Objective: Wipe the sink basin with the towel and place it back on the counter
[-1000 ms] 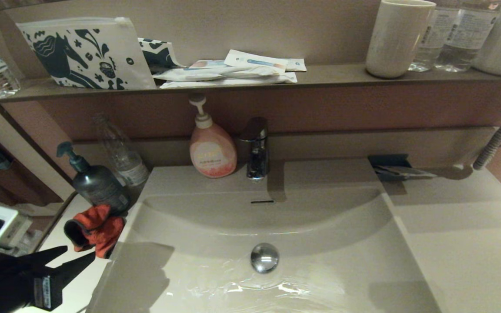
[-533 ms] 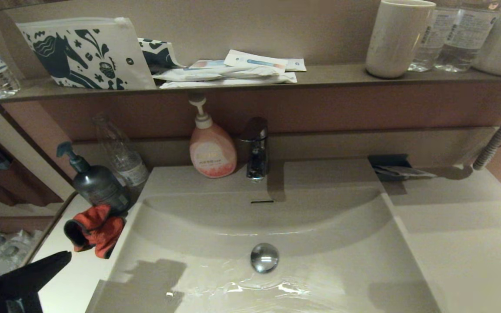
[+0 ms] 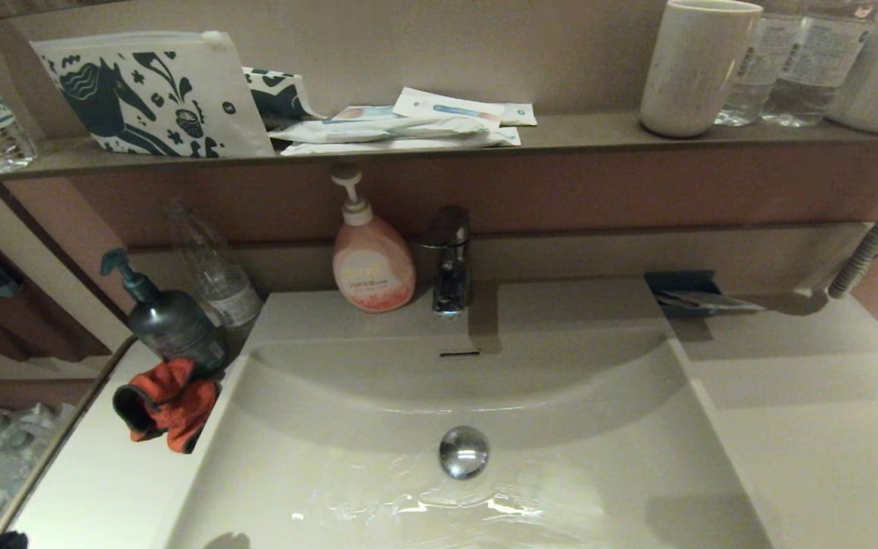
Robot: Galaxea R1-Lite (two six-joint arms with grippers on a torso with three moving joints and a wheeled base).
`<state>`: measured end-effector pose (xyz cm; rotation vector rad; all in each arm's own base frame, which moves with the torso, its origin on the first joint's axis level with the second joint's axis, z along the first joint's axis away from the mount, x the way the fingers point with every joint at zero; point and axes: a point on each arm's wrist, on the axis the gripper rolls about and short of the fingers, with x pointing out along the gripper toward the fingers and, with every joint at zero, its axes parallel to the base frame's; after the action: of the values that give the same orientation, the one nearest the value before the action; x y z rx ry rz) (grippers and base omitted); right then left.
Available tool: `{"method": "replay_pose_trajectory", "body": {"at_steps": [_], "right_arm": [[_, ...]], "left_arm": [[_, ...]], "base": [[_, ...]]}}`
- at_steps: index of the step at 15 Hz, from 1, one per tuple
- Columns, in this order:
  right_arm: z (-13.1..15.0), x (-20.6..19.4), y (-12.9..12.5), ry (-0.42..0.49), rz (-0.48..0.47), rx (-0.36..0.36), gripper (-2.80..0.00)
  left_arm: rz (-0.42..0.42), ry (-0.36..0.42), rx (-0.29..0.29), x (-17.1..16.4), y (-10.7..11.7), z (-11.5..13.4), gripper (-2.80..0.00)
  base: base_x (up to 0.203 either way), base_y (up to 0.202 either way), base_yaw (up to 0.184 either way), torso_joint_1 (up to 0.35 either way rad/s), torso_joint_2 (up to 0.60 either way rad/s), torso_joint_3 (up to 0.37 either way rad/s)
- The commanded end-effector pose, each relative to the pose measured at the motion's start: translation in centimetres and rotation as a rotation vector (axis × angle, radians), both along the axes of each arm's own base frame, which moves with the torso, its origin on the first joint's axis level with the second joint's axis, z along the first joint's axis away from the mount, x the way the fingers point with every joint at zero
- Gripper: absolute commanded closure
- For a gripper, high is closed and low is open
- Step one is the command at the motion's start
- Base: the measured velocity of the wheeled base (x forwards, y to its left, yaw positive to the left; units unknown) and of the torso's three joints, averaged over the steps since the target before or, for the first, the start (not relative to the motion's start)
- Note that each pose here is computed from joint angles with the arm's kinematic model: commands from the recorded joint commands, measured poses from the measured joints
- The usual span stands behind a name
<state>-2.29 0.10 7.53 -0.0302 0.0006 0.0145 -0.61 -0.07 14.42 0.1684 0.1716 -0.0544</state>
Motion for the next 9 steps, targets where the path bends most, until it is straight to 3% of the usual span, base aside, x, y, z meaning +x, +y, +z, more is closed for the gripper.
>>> {"method": "replay_pose_trajectory", "body": {"at_steps": [1,4,5,7,9], "right_arm": [[0.0,0.0,0.0,0.001,0.001,0.000,0.00],[0.0,0.0,0.0,0.001,0.001,0.000,0.00],[0.0,0.0,0.0,0.001,0.001,0.000,0.00],[0.0,0.0,0.0,0.001,0.001,0.000,0.00],[0.0,0.0,0.0,0.001,0.001,0.000,0.00]], "left_arm": [[0.019,-0.106,0.001,-2.4,0.0,-1.0,0.00],[0.021,-0.144,0.001,-3.6,0.0,-2.9,0.00],[0.027,-0.123,-0.007,-3.4,0.0,-4.2,0.00],[0.042,-0.140,-0.108,-3.0,0.0,-4.7,0.00],[0.050,-0.125,-0.125,-2.5,0.0,-5.7,0.00]], "base": [[0.000,0.000,0.000,0.000,0.00,0.000],[0.000,0.000,0.000,0.000,0.00,0.000],[0.000,0.000,0.000,0.000,0.00,0.000],[0.000,0.000,0.000,0.000,0.00,0.000],[0.000,0.000,0.000,0.000,0.00,0.000]]}}
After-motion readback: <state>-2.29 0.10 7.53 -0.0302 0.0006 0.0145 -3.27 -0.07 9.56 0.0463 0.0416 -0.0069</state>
